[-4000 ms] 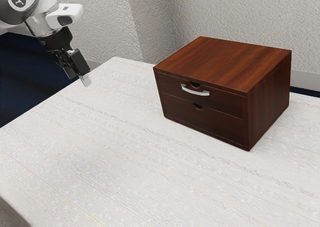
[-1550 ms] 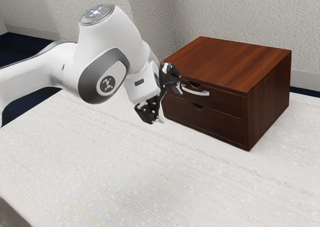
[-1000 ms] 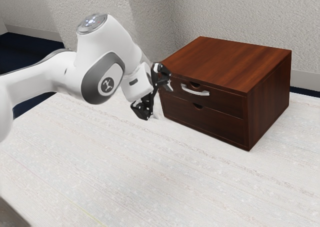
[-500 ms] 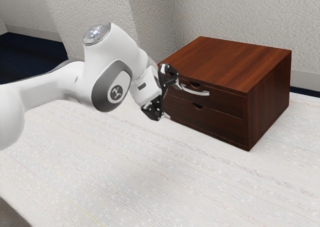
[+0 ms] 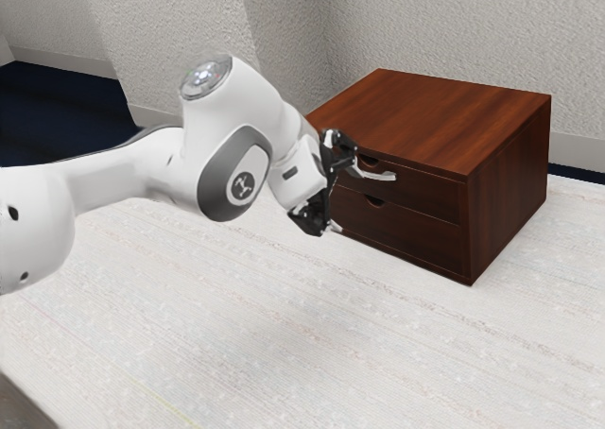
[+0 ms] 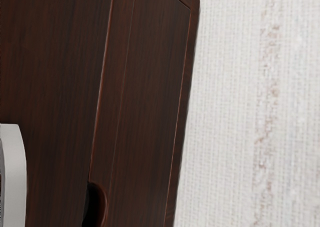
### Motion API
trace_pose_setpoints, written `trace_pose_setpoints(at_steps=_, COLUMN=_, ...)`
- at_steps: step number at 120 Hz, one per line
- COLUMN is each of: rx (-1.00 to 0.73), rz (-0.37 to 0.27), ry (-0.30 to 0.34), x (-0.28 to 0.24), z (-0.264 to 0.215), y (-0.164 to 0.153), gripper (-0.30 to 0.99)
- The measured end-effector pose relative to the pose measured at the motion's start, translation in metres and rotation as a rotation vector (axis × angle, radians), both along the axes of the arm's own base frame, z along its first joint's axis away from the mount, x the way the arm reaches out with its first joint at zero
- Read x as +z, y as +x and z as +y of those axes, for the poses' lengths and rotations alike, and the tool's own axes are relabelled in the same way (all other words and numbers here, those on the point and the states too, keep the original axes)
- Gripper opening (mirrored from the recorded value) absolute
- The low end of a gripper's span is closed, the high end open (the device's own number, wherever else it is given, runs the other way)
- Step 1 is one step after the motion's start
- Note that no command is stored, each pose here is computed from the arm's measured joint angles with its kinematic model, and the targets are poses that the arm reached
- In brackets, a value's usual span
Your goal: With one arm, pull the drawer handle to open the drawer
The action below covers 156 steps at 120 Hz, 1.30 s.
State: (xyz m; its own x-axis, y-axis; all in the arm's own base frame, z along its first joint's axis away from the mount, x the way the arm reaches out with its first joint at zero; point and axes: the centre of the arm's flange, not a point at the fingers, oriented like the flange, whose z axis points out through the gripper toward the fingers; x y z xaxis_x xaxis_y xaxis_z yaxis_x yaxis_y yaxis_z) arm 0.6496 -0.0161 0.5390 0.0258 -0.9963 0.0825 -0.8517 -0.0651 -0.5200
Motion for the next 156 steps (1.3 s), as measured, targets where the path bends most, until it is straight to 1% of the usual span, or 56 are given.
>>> trace_pose_setpoints(at_steps=12, rx=0.002, rz=-0.006, ry=-0.003, x=0.0, z=0.001, y=0.004, gripper=0.69)
trace_pose_setpoints(at_steps=23, rx=0.004, rz=-0.035, ry=-0.01, x=0.009, z=0.002, y=0.018, gripper=0.69)
trace_pose_setpoints(at_steps=31, rx=0.007, rz=-0.045, ry=-0.011, x=0.013, z=0.004, y=0.022, gripper=0.69)
trace_pose_setpoints(at_steps=50, rx=0.01, rz=-0.035, ry=-0.012, x=0.006, z=0.006, y=0.026, gripper=0.69)
trace_pose_setpoints(at_steps=66, rx=0.01, rz=-0.012, ry=-0.014, x=-0.009, z=0.007, y=0.03, gripper=0.7)
trace_pose_setpoints(at_steps=92, rx=0.012, rz=-0.002, ry=-0.014, x=-0.016, z=0.008, y=0.032, gripper=0.7)
trace_pose_setpoints(at_steps=106, rx=0.019, rz=0.002, ry=-0.012, x=-0.018, z=0.013, y=0.033, gripper=0.68)
trace_pose_setpoints(at_steps=137, rx=0.028, rz=0.014, ry=-0.008, x=-0.02, z=0.02, y=0.03, gripper=0.71)
trace_pose_setpoints(at_steps=156, rx=0.031, rz=0.019, ry=-0.009, x=-0.016, z=0.021, y=0.026, gripper=0.68)
